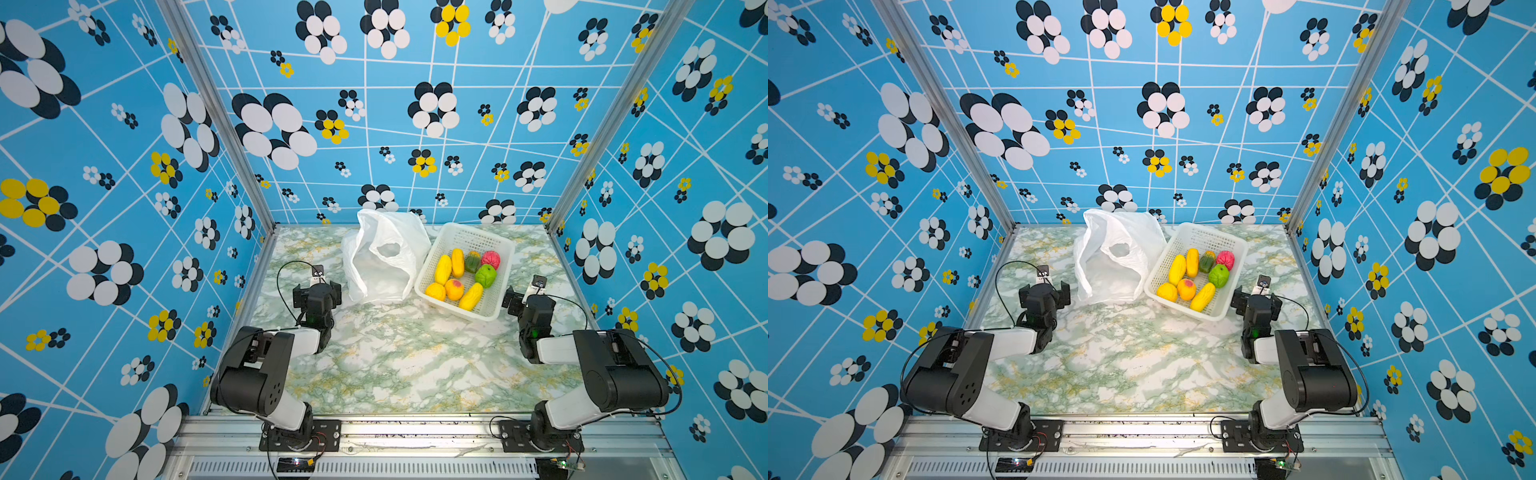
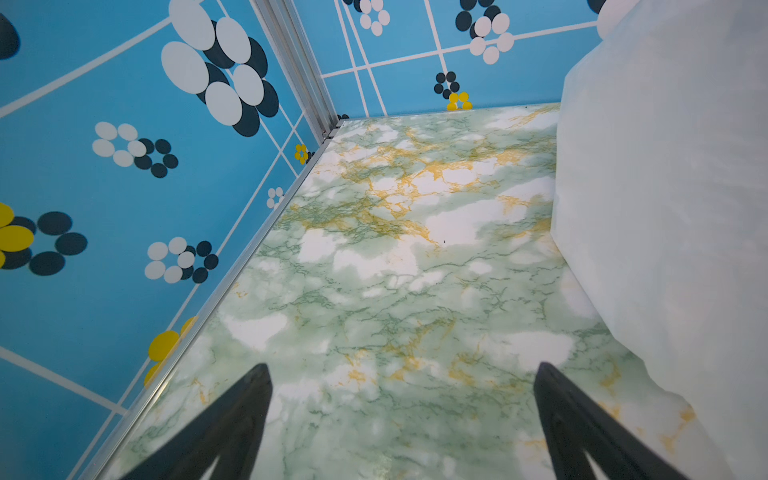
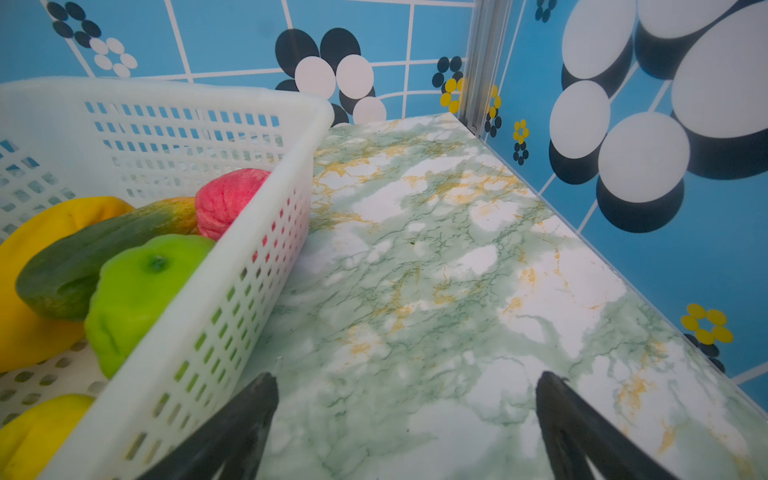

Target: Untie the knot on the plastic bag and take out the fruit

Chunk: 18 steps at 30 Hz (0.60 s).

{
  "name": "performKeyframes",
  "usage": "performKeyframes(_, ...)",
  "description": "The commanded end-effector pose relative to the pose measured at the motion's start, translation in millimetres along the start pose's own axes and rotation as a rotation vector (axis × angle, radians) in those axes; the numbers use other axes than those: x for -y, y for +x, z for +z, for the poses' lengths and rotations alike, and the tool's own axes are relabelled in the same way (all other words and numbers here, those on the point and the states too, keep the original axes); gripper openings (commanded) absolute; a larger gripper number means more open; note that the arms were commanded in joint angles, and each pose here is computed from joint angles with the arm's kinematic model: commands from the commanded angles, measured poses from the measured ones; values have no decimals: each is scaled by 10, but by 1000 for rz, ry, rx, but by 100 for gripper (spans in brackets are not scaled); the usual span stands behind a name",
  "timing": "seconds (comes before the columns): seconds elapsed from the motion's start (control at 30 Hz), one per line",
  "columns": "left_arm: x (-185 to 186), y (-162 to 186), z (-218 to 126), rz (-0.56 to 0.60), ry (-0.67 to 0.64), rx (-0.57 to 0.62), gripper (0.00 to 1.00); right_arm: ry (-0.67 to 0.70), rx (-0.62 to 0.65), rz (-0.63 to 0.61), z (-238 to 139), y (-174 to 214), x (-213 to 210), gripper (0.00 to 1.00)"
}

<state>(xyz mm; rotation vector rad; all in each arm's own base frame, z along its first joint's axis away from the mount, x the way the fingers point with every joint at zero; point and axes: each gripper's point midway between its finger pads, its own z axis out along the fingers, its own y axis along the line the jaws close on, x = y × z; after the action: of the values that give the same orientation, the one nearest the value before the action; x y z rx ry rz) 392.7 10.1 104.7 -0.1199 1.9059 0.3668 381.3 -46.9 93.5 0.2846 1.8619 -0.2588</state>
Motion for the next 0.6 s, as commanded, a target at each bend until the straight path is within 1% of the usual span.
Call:
performKeyframes(0.0,-29,-92,-178,-39,37,113,99,-17,24,-8,11,-68,-52,99)
performKeyframes(0.07,-22,-94,-233,-46,57,149,99,-17,23,-9,11,-65,-52,99)
performKeyframes(0.13,-12,-97,-243,-45,63,156,99,-16,24,-9,11,-65,-51,99)
performKeyframes(0.23,22,-77,-209,-49,96,138,99,-17,23,-9,10,-64,-52,99)
performKeyframes(0.3,46,62,-149,-77,164,105,99,-16,24,-8,12,-69,-49,99)
performKeyframes(0.33,42,-9,-91,-65,142,148,99,-14,23,-8,13,-63,-47,99)
performKeyframes(0.4,104,53,-53,-66,183,47,99,-16,22,-10,11,-59,-54,99)
performKeyframes(0.47,66,26,-12,-73,166,75,99,-16,22,-12,14,-63,-57,99)
performKeyframes(0.53,63,49,-20,-77,168,56,99,-16,22,-10,13,-63,-56,99)
performKeyframes(0.57,58,38,-15,-76,165,65,99,-16,22,-11,13,-61,-55,99)
